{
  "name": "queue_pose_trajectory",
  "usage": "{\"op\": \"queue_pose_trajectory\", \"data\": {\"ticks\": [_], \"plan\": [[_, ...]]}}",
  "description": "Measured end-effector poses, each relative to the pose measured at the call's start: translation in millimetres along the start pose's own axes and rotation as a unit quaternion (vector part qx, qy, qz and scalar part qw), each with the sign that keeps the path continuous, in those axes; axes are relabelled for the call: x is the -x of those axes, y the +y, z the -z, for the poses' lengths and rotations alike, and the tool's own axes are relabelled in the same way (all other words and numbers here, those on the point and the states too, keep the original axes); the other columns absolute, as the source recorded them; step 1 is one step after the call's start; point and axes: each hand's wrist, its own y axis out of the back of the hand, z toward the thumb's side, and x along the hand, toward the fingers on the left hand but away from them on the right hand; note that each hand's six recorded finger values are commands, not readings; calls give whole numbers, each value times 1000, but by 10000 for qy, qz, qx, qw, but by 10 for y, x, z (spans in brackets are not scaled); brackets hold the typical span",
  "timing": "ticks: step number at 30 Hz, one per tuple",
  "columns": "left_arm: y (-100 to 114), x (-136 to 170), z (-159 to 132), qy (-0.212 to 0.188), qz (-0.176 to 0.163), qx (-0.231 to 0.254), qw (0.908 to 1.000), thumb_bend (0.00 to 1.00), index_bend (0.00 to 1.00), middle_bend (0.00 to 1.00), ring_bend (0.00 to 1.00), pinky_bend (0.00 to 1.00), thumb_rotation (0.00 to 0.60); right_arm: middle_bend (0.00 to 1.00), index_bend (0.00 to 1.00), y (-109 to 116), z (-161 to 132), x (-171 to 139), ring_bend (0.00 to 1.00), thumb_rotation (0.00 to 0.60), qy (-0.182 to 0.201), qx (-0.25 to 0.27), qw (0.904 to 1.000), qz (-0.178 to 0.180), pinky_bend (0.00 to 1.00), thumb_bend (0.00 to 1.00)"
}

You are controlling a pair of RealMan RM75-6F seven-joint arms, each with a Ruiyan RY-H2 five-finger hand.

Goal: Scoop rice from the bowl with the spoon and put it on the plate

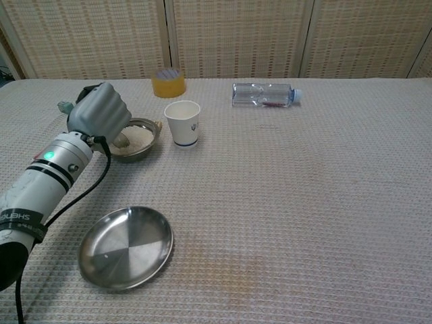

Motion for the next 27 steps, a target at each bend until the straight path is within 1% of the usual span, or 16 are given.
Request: {"op": "queue_pose_trajectory", "data": {"ticks": [8,13,18,27], "plan": [[37,41,-45,-39,-50,35,10000,396,674,1000,1000,1000,600,0,0,8,-1,-6,0,600,10,4,10000,20,0,185],[49,55,-62,-91,-61,146,9998,397,675,1000,1000,1000,600,0,0,7,3,-3,0,600,9,6,10000,18,0,185],[83,70,-75,-168,-90,308,9993,396,678,1000,1000,1000,600,0,0,5,-2,-2,0,600,14,3,10000,22,0,185],[97,33,-12,-243,16,759,9968,398,681,1000,1000,1000,600,0,0,-5,2,5,0,600,4,5,10000,1,0,185]]}}
